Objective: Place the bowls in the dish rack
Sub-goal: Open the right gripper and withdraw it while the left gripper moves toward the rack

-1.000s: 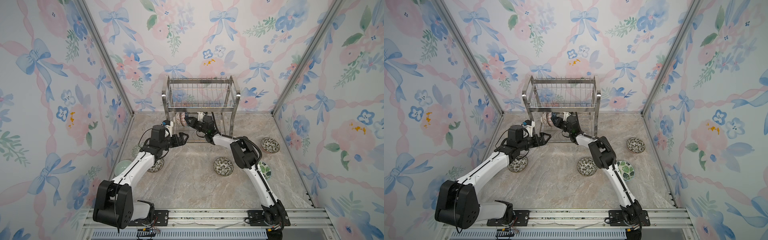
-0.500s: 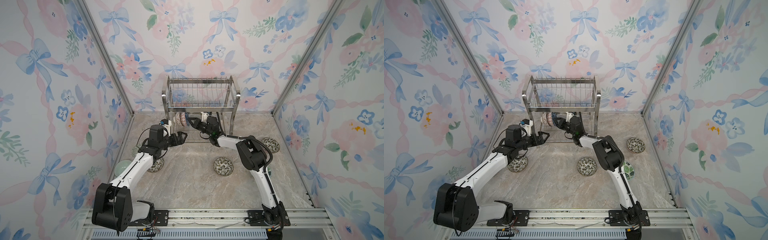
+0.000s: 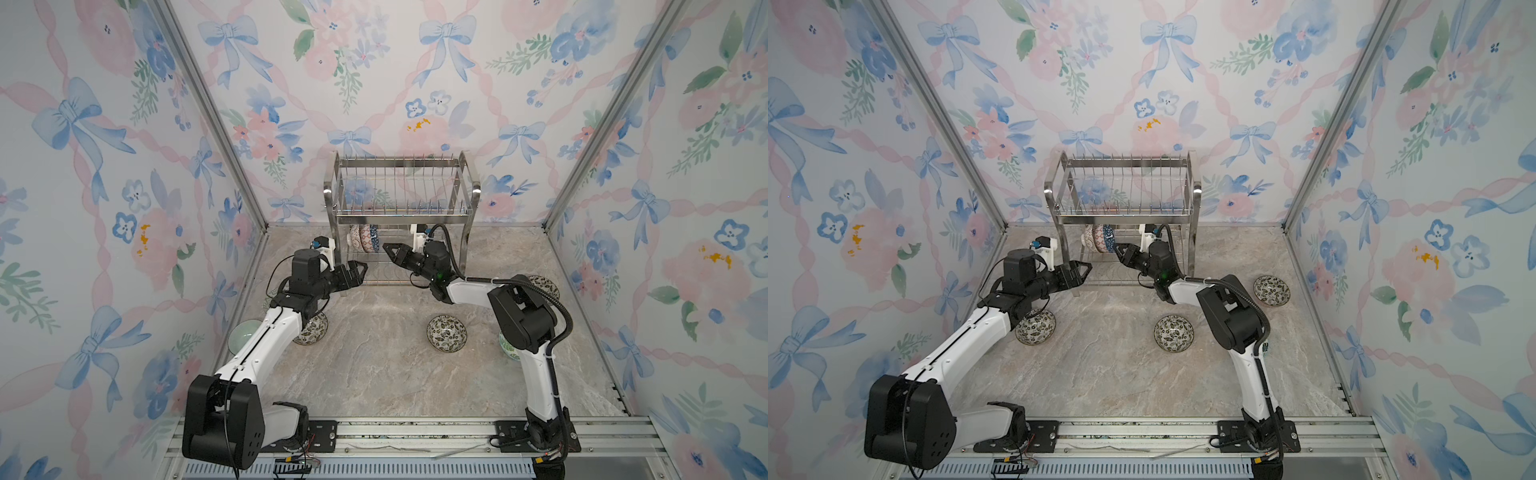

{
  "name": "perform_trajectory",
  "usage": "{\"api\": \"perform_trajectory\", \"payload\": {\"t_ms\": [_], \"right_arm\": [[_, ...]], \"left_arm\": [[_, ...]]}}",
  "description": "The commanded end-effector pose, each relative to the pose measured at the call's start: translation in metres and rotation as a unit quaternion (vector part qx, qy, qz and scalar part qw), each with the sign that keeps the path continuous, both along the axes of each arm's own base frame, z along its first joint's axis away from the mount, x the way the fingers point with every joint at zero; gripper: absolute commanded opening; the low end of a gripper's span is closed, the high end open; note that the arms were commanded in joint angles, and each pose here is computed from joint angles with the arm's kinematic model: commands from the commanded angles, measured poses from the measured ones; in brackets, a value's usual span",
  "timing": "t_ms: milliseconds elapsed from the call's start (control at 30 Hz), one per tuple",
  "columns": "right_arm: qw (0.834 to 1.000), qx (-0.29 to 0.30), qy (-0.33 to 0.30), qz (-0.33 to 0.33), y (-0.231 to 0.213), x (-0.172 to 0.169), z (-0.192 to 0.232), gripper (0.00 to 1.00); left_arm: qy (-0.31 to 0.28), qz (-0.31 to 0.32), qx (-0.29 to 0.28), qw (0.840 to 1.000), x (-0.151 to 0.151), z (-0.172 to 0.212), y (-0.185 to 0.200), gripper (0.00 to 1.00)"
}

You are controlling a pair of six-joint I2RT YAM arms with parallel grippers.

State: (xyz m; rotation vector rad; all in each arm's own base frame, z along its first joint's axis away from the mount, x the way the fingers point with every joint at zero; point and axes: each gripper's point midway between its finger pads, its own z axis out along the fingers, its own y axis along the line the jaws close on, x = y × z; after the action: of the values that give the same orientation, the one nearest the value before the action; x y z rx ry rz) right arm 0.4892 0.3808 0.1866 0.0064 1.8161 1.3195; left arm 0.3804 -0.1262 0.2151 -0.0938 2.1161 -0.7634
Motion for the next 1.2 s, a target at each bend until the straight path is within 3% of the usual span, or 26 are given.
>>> {"api": "perform_trajectory", "payload": {"t_ms": [0, 433, 733, 933, 1167], "right_arm": [[0.999, -0.031, -0.031, 0.002, -0.002, -0.017, 0.02, 0.37], [0.992, -0.119, -0.031, 0.02, -0.015, -0.064, 0.015, 0.48], [0.971, -0.235, -0.034, 0.029, -0.03, -0.095, 0.009, 0.59], [0.962, -0.271, -0.028, 0.023, -0.049, -0.11, 0.005, 0.65], [0.951, -0.306, -0.038, 0.008, -0.074, -0.13, 0.022, 0.69]], "left_arm": [[-0.01, 0.008, 0.017, 1.0, -0.002, 0.003, 0.008, 0.98], [-0.021, -0.001, 0.03, 0.999, -0.003, 0.007, 0.005, 0.98], [-0.028, -0.019, 0.038, 0.999, -0.005, 0.008, -0.005, 0.98], [-0.039, -0.021, 0.046, 0.998, -0.009, 0.012, -0.007, 0.98], [-0.06, -0.077, 0.076, 0.992, -0.036, 0.014, -0.049, 0.98]]}}
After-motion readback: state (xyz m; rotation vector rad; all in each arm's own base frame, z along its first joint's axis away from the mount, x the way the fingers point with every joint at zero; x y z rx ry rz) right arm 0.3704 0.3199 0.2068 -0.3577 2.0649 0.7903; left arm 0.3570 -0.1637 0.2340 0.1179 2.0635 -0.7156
